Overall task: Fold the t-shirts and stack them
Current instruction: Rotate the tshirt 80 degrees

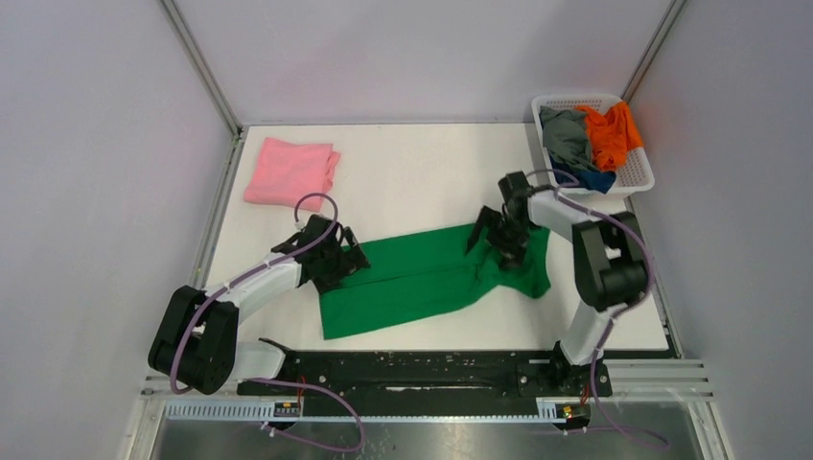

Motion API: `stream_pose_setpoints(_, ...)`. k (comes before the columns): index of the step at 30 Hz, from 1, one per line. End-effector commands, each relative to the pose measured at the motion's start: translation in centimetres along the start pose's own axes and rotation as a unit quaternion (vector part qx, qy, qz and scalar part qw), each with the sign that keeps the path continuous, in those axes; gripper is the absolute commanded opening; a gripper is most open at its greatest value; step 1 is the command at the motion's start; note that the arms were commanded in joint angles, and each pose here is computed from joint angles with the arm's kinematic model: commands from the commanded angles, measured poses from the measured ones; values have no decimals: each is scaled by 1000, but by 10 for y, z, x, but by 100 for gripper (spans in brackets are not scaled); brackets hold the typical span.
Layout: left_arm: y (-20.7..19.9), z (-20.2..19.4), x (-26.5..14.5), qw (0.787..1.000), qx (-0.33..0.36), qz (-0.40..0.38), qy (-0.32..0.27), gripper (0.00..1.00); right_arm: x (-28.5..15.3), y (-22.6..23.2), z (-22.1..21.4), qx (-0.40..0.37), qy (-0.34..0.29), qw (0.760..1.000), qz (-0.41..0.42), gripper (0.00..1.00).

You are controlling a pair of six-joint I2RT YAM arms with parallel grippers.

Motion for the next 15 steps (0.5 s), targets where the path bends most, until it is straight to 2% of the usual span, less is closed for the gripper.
stream_pose_setpoints(1,-18,-28,8,997,-38,-54,35,99,5,58,85,-89,-61,994,17,99)
stream_pose_setpoints(5,-41,-67,0,991,-3,-93,97,99,8,106,122,-141,-39,988,47,99)
stream_pose_setpoints(8,-64,-100,-11,976,58,-141,156,99,7,135,144,-181,-31,981,60,99)
stream_pose_setpoints(11,-79,-126,-21,955,139,-167,199,99,-4,162,168,-216,-64,972,74,99)
stream_pose_setpoints(15,-99,-147,-25,934,190,-197,231,99,-33,196,185,-235,-123,955,132,99)
Point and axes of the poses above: each gripper's point midway between its finger pads, its own x axis out along the fingers, its own y axis along the line the jaws close on, z = x × y, the point moved 4 cm from there along -x, back along the fingers, and after that the axes turned 6 degrees about x, right-handed, at the moved point
